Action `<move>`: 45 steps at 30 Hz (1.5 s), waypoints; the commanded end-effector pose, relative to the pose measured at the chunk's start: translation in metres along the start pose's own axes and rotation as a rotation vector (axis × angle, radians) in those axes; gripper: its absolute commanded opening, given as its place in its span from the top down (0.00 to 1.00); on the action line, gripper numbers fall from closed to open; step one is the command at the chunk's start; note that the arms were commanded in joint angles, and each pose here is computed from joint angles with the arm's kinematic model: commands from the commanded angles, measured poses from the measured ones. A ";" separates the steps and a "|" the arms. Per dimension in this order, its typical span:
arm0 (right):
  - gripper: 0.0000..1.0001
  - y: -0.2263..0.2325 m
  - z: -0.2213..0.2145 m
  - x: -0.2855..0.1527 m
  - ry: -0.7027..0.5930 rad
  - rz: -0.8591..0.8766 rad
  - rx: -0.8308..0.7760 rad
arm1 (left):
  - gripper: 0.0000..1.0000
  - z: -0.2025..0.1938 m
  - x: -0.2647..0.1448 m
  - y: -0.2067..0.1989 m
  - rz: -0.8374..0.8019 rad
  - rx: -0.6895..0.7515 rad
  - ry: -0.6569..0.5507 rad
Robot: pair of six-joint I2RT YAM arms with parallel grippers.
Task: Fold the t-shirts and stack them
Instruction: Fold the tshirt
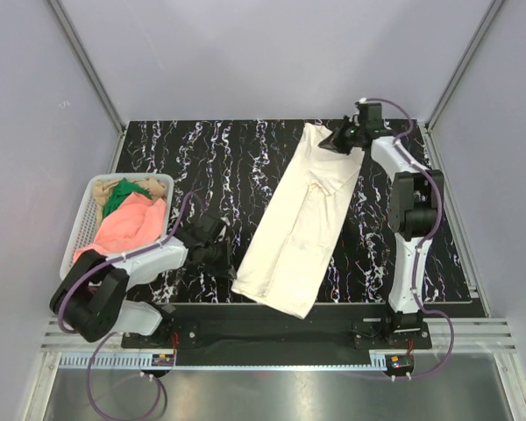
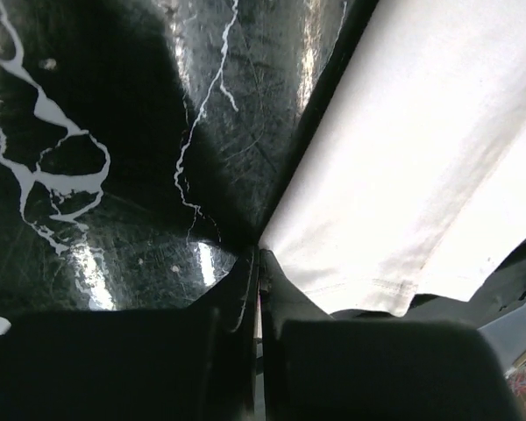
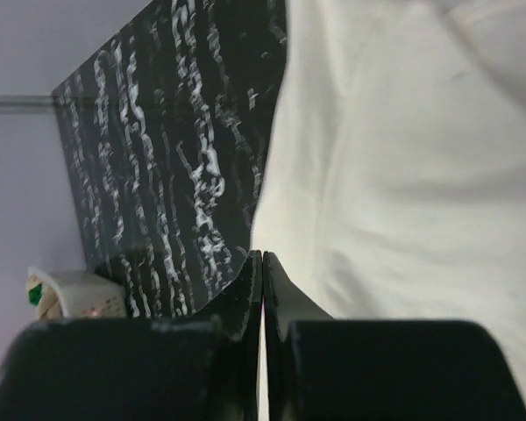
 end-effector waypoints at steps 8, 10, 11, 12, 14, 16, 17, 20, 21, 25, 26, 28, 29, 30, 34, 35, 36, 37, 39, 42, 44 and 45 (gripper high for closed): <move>1.00 0.069 -0.059 0.059 0.136 0.383 0.022 | 1.00 -0.041 -0.012 0.001 -0.105 -0.067 0.009; 1.00 0.064 -0.061 0.071 0.140 0.365 0.034 | 1.00 -0.040 -0.014 0.000 -0.115 -0.071 0.002; 1.00 0.063 -0.061 0.075 0.139 0.358 0.041 | 1.00 -0.041 -0.014 -0.002 -0.121 -0.073 0.007; 1.00 0.061 -0.062 0.078 0.145 0.351 0.059 | 1.00 -0.042 -0.015 -0.002 -0.126 -0.074 0.008; 1.00 0.053 -0.064 0.089 0.152 0.336 0.081 | 1.00 -0.044 -0.015 -0.003 -0.128 -0.079 0.011; 1.00 0.040 -0.068 0.102 0.159 0.292 0.103 | 1.00 -0.046 -0.014 -0.003 -0.129 -0.082 0.015; 1.00 0.036 -0.069 0.106 0.162 0.279 0.105 | 1.00 -0.048 -0.014 -0.002 -0.126 -0.087 0.019; 1.00 0.018 -0.077 0.123 0.195 0.221 0.115 | 1.00 -0.052 -0.014 -0.004 -0.133 -0.089 0.025; 1.00 0.012 -0.079 0.128 0.202 0.198 0.120 | 1.00 -0.054 -0.014 -0.005 -0.136 -0.093 0.030; 1.00 0.001 -0.078 0.134 0.190 0.134 0.126 | 1.00 -0.058 -0.016 -0.006 -0.147 -0.091 0.032; 1.00 -0.002 -0.079 0.134 0.197 0.120 0.125 | 1.00 -0.059 -0.016 -0.007 -0.149 -0.088 0.035; 1.00 0.001 -0.077 0.133 0.195 0.123 0.121 | 1.00 -0.060 -0.017 -0.007 -0.152 -0.088 0.035; 1.00 0.001 -0.077 0.132 0.194 0.116 0.117 | 1.00 -0.060 -0.017 -0.007 -0.152 -0.089 0.033; 1.00 0.007 -0.073 0.130 0.186 0.127 0.106 | 1.00 -0.060 -0.016 -0.007 -0.152 -0.088 0.034; 0.99 0.017 -0.063 0.127 0.165 0.148 0.074 | 1.00 -0.060 -0.017 -0.008 -0.153 -0.086 0.033; 0.99 0.018 -0.061 0.128 0.158 0.145 0.070 | 1.00 -0.061 -0.017 -0.008 -0.153 -0.086 0.035; 1.00 0.018 -0.057 0.130 0.139 0.139 0.064 | 1.00 -0.062 -0.017 -0.007 -0.154 -0.088 0.034; 1.00 0.017 -0.056 0.132 0.132 0.136 0.061 | 1.00 -0.062 -0.017 -0.008 -0.154 -0.087 0.030; 1.00 0.014 -0.053 0.140 0.119 0.130 0.080 | 1.00 -0.064 -0.016 -0.006 -0.149 -0.092 0.029; 1.00 0.012 -0.053 0.152 0.129 0.147 0.132 | 1.00 -0.064 -0.016 -0.006 -0.150 -0.099 0.024; 1.00 0.009 -0.052 0.159 0.123 0.148 0.147 | 1.00 -0.063 -0.016 -0.006 -0.148 -0.100 0.019; 1.00 0.007 -0.051 0.162 0.109 0.139 0.154 | 1.00 -0.062 -0.016 -0.006 -0.144 -0.098 0.012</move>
Point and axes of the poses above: each gripper's point midway between its finger pads, its own x axis out along the fingers, its own y axis along the line the jaws close on, z = x × y, the point moved 2 cm from there along -x, back along the fingers, and after that the axes turned 6 degrees about x, right-handed, at the moved point
